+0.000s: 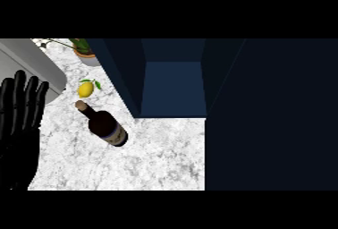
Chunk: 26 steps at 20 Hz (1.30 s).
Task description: Pick up the wine, place it into the cabinet and close the cabinet
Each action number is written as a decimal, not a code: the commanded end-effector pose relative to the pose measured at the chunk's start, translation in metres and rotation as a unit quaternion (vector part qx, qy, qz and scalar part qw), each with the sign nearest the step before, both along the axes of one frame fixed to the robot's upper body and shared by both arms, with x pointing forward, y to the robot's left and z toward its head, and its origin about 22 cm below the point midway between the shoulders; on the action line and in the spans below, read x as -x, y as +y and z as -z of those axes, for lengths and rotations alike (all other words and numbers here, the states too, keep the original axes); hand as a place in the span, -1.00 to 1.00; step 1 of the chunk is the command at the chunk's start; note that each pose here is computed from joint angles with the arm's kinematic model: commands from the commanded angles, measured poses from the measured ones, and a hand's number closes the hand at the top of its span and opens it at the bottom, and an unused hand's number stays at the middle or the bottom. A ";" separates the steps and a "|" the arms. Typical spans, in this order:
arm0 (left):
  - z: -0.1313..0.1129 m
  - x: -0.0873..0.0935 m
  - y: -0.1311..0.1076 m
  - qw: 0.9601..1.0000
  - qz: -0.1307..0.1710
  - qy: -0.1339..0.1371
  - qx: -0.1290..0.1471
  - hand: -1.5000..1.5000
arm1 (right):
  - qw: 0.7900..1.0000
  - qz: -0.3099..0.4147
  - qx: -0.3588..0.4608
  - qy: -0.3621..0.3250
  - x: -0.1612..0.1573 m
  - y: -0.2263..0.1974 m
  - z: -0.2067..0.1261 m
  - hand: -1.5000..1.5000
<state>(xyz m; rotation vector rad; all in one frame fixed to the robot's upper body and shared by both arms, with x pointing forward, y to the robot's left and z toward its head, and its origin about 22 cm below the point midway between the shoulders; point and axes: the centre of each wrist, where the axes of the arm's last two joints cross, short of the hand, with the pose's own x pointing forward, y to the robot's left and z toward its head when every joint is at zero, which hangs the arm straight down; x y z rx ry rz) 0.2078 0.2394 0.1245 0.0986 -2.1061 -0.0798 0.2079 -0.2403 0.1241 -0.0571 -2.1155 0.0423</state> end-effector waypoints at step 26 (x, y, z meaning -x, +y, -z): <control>-0.099 0.013 0.003 0.973 0.183 0.120 0.075 -1.00 | 0.986 -0.138 -0.038 0.089 0.110 0.046 -0.071 -1.00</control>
